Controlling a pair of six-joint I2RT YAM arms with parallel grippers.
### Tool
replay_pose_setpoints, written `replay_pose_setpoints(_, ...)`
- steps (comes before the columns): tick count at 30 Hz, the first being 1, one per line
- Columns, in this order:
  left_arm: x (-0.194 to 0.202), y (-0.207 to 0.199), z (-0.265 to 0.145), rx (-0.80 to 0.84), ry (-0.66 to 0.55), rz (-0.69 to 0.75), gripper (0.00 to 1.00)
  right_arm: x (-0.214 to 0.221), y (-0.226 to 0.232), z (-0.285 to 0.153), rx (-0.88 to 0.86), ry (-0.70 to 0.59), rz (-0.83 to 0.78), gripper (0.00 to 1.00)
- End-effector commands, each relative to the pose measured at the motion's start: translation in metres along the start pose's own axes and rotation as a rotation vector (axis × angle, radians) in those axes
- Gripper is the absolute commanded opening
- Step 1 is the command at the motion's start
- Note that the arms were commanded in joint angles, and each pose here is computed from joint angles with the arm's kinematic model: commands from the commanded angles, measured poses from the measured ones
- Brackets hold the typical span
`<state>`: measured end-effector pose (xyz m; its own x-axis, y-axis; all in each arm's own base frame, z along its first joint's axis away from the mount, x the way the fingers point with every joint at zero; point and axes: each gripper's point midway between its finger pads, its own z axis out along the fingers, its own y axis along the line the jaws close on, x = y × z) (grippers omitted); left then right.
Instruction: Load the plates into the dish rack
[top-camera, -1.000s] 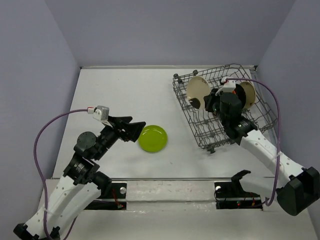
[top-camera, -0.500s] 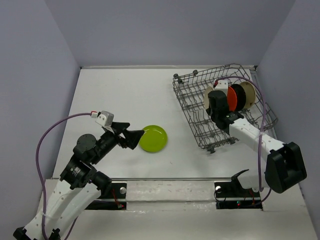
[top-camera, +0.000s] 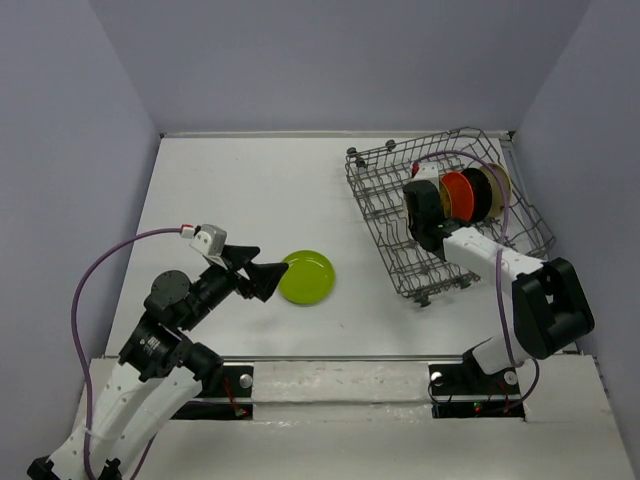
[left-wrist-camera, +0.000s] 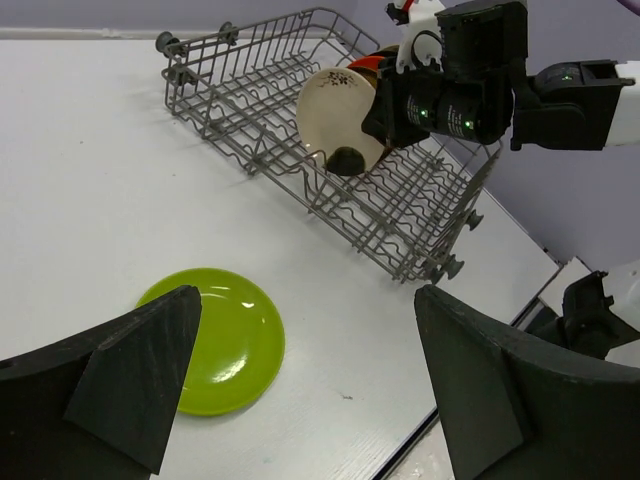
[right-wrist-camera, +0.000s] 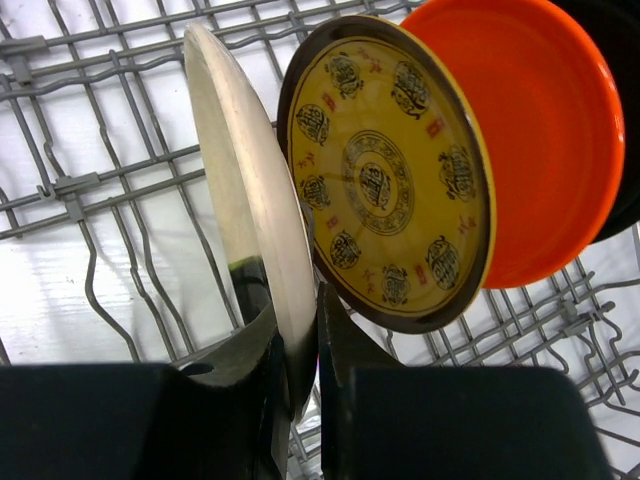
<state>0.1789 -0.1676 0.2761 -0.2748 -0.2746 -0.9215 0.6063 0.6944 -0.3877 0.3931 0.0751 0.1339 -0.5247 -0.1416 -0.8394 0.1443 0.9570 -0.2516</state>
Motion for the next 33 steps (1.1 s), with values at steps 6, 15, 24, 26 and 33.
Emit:
replay_pose_setpoints(6,0.000,0.008,0.007,-0.010,0.002,0.018,0.99,-0.026,0.012,0.018,-0.042,-0.107,-0.027,0.20)
replay_pose_setpoints(15,0.013,0.026,0.020,-0.073,0.071,-0.008,0.99,-0.023,0.010,0.020,-0.033,-0.108,0.035,0.42)
replay_pose_setpoints(24,0.029,0.050,0.031,-0.189,0.148,-0.037,0.99,-0.034,0.004,-0.003,-0.067,-0.130,0.142,0.57)
replay_pose_setpoints(26,0.040,0.056,0.035,-0.217,0.191,-0.058,0.99,-0.042,0.002,-0.013,-0.092,-0.143,0.169,0.62)
replay_pose_setpoints(33,0.071,0.068,0.044,-0.285,0.260,-0.205,0.99,-0.058,-0.001,-0.038,-0.155,-0.179,0.232,0.67)
